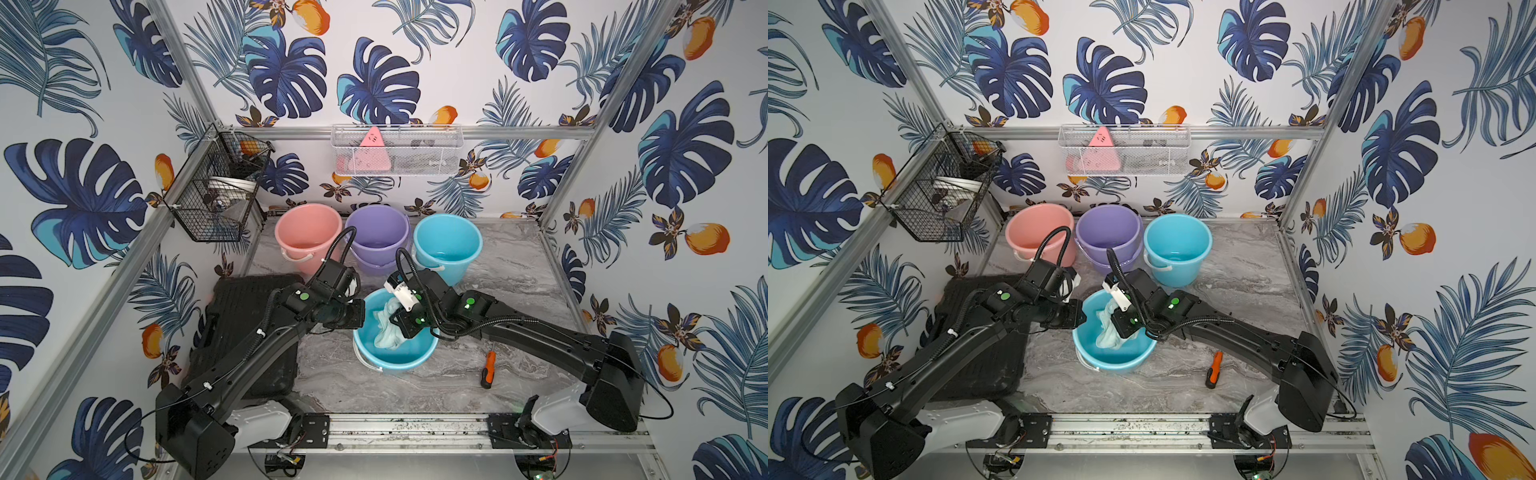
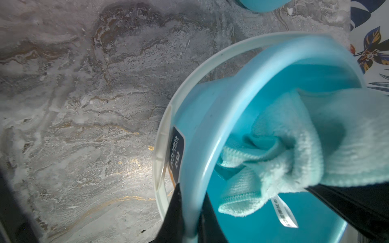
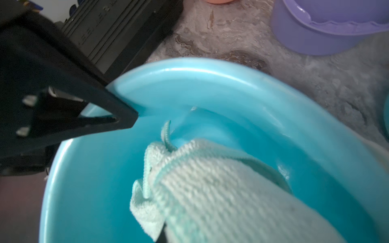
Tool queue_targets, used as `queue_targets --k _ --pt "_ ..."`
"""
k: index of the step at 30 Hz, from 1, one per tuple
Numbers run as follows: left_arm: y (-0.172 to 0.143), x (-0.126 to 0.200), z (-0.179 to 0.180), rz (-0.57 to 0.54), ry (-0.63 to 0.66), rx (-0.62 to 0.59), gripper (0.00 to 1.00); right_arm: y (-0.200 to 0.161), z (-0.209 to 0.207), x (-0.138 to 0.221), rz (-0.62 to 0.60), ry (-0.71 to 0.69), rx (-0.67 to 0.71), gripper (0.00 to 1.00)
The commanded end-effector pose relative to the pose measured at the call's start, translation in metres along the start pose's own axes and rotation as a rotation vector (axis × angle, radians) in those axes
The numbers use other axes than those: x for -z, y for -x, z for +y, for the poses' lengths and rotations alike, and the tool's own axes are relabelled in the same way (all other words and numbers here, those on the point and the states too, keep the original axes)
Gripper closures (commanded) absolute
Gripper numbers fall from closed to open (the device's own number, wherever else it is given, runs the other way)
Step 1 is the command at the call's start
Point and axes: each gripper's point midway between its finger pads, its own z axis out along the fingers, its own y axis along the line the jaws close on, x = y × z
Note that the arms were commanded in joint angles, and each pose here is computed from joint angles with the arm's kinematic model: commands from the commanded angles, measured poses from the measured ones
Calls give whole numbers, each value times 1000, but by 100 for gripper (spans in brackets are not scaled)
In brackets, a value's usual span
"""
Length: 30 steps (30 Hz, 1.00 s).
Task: Wipe the inside of the bucket with a cloth
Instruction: Wipe the dirt from the bucket.
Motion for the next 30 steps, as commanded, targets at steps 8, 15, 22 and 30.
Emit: queue_targets --k 8,15,22,30 --pt "5 26 -13 -82 -17 -104 100 -43 20 -24 64 110 790 100" --pt "-5 30 -29 -83 -28 -169 100 -55 16 -44 78 96 1250 100" --pt "-16 30 -37 -75 -48 -194 100 -35 6 -69 -10 -30 1473 100" --pt "-26 25 -33 -50 -34 -213 100 -14 -27 -82 -28 -325 1577 100"
